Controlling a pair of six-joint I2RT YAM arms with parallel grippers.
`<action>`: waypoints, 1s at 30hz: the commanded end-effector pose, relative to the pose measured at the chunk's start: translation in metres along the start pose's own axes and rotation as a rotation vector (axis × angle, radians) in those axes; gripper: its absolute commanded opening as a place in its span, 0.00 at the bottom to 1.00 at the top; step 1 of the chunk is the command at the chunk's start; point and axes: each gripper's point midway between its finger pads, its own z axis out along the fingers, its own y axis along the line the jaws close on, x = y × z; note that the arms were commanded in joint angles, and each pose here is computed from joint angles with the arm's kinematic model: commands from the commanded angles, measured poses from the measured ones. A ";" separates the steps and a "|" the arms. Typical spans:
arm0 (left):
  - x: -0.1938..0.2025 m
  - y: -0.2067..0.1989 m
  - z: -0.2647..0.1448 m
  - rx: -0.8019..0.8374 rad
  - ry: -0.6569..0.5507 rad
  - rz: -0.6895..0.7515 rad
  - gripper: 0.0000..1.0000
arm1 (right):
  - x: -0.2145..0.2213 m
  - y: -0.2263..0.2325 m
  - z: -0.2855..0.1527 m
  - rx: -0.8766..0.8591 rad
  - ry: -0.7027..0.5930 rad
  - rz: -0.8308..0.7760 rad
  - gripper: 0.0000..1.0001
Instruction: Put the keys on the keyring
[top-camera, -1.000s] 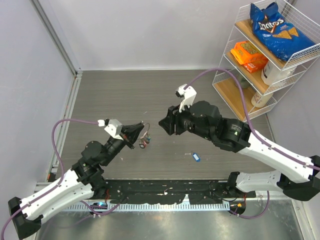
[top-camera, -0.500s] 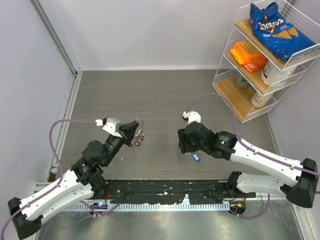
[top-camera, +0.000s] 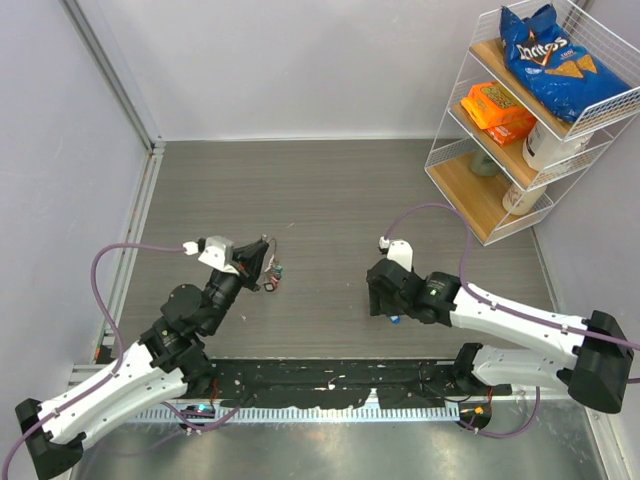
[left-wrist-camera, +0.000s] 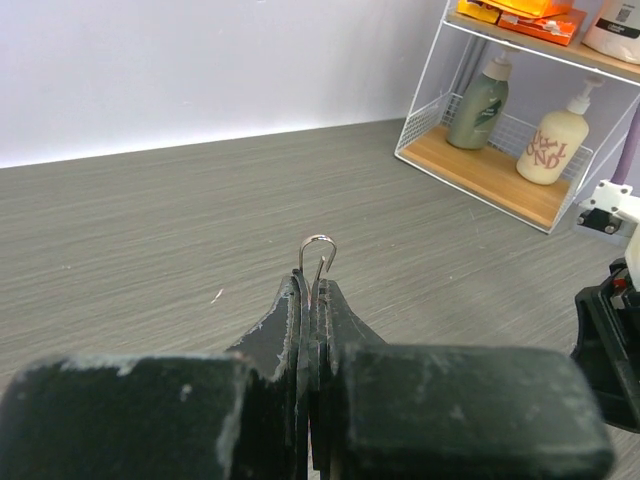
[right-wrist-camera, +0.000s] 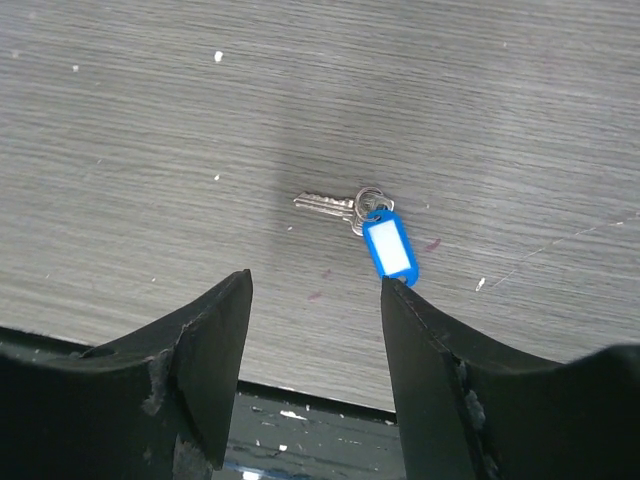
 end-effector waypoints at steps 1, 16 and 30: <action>-0.017 0.007 -0.001 -0.035 -0.080 -0.017 0.00 | -0.007 -0.006 0.015 0.084 -0.034 0.081 0.59; -0.015 0.004 -0.003 -0.009 -0.085 -0.016 0.00 | -0.006 -0.012 0.052 0.166 0.013 0.041 0.46; -0.015 0.004 -0.003 -0.007 -0.086 -0.015 0.00 | 0.000 -0.017 0.068 0.208 0.040 0.010 0.35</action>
